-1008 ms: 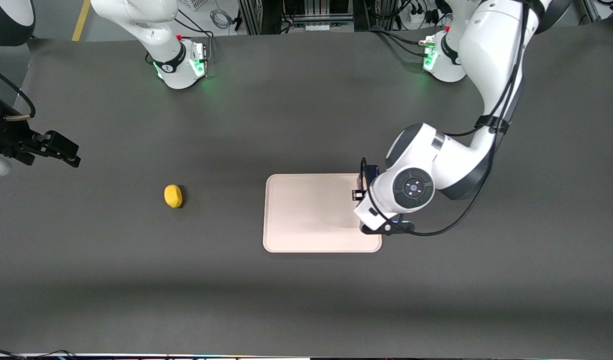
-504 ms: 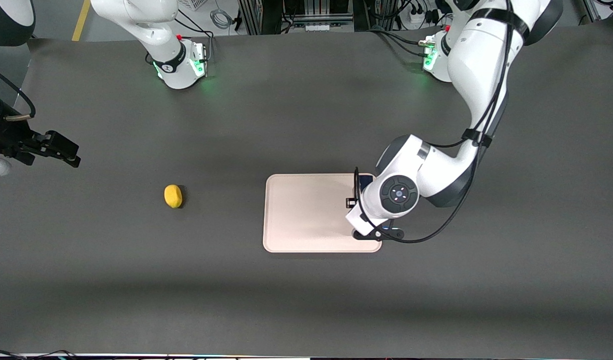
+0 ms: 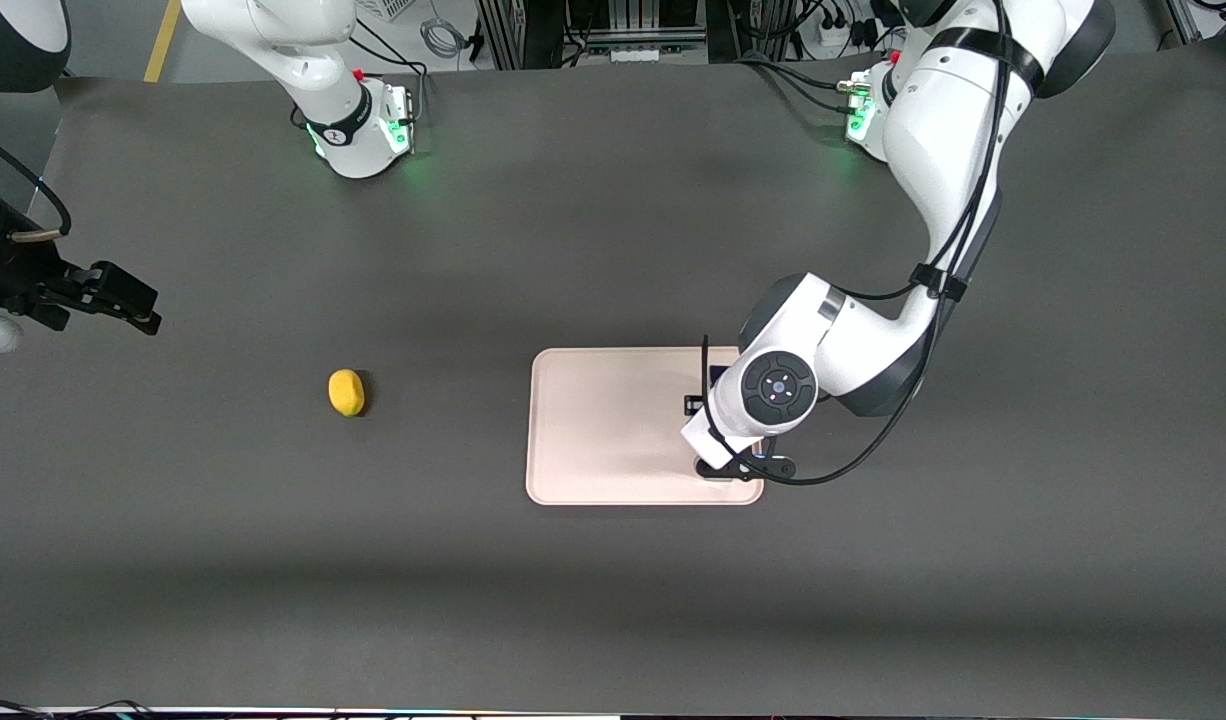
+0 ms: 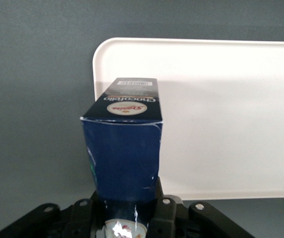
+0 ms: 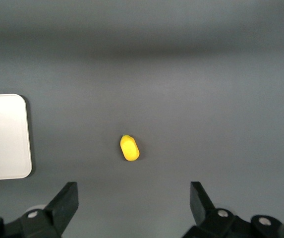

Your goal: Place cookie box on tray

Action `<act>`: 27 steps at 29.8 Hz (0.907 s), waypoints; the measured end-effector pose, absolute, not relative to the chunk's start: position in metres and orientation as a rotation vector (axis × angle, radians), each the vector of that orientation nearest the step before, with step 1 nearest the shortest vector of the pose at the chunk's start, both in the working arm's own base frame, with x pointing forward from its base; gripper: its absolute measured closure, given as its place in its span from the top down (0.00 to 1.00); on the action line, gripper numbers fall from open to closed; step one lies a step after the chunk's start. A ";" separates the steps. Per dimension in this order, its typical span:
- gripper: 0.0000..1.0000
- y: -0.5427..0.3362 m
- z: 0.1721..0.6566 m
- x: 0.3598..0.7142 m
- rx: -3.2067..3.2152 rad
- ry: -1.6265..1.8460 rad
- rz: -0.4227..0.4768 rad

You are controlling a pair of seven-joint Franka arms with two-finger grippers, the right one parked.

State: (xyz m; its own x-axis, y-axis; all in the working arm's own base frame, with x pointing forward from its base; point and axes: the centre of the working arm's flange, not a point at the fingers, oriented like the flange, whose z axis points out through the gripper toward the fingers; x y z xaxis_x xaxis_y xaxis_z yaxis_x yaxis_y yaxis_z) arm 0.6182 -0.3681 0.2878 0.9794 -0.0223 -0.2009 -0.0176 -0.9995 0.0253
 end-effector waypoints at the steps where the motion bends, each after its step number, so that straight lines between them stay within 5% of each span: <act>1: 0.68 -0.368 0.288 0.619 3.102 -0.030 -0.313; 7: 1.00 -0.364 0.290 0.622 3.101 -0.015 -0.299; 14: 1.00 -0.330 0.330 0.641 3.118 0.143 -0.252; 27: 1.00 -0.163 0.508 0.650 3.151 0.330 -0.152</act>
